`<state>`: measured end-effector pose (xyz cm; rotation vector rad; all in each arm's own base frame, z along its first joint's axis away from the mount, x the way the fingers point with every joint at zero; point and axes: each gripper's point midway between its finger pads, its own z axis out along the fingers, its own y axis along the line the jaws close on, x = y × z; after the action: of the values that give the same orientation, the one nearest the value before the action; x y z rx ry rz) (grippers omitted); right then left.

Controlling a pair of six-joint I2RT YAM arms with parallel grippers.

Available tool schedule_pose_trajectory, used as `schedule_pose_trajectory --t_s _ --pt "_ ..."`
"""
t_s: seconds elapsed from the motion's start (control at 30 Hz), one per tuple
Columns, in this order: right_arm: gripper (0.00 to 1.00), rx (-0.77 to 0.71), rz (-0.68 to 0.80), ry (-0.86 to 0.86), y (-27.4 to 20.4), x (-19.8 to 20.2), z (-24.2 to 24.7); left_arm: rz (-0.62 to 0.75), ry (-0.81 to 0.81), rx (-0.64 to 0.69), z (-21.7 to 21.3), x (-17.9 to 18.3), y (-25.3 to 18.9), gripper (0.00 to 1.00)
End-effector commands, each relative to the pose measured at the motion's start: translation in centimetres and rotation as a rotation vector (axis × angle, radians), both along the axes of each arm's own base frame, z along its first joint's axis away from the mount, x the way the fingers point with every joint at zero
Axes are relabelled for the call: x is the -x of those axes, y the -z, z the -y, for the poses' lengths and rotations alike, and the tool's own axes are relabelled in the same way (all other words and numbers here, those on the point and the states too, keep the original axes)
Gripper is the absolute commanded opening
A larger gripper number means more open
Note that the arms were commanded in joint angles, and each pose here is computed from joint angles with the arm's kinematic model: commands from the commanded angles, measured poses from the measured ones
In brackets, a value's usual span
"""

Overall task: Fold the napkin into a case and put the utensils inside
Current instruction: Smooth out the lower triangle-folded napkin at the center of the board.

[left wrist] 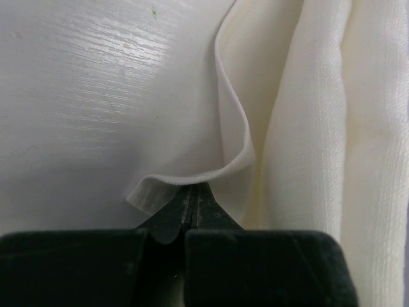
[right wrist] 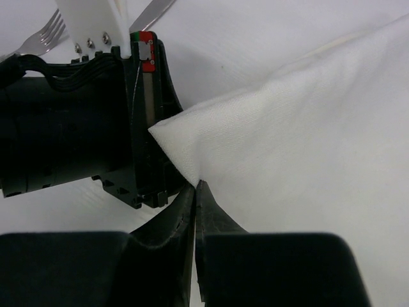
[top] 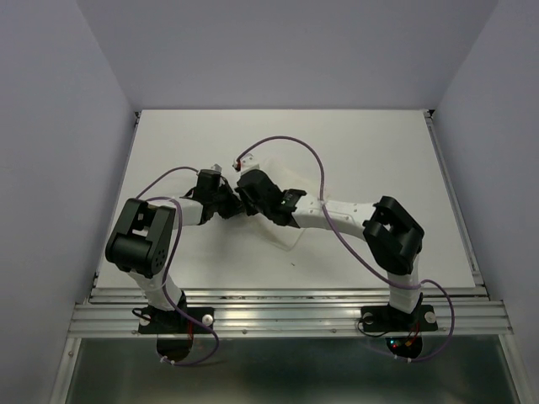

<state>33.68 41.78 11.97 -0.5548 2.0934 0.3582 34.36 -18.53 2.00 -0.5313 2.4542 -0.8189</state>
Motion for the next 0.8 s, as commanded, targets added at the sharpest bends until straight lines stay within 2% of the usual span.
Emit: schedule_pose_trajectory --t_s 0.0,0.13,0.3,0.37,0.5,0.77 --pt "0.06 -0.093 -0.01 -0.032 -1.7 0.9 -2.4 -0.075 -0.009 -0.067 -1.2 1.7 1.9 0.0" --pt "0.1 -0.089 -0.052 -0.04 0.0 1.4 -2.6 -0.08 -0.028 -0.091 -1.9 2.2 1.0 0.0" --pt "0.3 -0.078 -0.064 -0.047 0.7 1.6 -2.5 -0.109 -0.05 -0.146 -3.2 3.4 -0.1 0.01" --pt "0.39 -0.073 -0.056 -0.041 0.5 1.5 -2.3 -0.105 -0.063 -0.178 -3.9 3.6 -0.7 0.06" --pt "0.44 -0.081 -0.046 -0.029 -0.3 1.3 -1.5 -0.104 -0.077 -0.226 -5.1 4.6 -2.6 0.13" --pt "0.45 -0.132 -0.063 0.056 -1.8 -0.5 3.1 -0.075 -0.138 -0.253 -6.8 5.2 -4.9 0.14"
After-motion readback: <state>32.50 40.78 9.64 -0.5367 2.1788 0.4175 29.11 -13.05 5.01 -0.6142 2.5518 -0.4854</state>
